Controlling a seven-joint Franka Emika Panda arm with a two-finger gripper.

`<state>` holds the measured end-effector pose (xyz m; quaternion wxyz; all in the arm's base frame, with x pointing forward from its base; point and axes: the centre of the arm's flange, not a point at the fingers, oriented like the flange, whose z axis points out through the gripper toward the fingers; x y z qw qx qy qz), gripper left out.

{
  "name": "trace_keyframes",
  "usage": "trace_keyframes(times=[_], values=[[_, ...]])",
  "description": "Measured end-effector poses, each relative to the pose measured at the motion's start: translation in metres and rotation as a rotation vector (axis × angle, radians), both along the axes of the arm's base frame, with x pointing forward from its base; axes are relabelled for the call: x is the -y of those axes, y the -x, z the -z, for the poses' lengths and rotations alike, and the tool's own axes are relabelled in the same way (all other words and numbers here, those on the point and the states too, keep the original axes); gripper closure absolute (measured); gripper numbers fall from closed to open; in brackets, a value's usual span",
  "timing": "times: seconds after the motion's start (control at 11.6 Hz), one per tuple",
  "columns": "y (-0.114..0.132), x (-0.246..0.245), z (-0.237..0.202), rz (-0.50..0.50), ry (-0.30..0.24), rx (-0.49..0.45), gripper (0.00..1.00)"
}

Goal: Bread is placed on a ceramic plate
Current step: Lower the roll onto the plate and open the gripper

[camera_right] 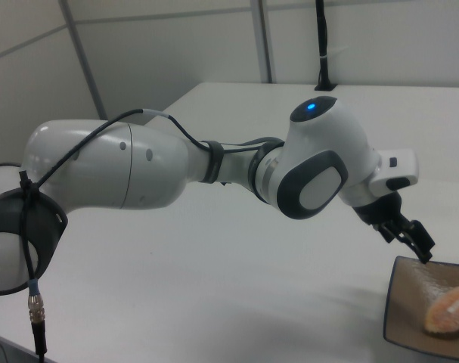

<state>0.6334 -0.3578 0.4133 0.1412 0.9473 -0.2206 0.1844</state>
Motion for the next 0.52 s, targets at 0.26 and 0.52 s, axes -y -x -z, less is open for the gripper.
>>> trace_keyframes(times=[0.26, 0.52], values=[[-0.003, -0.005, -0.031, -0.009, 0.015, 0.042, 0.04], [0.020, -0.024, -0.068, -0.041, -0.076, -0.111, 0.00]])
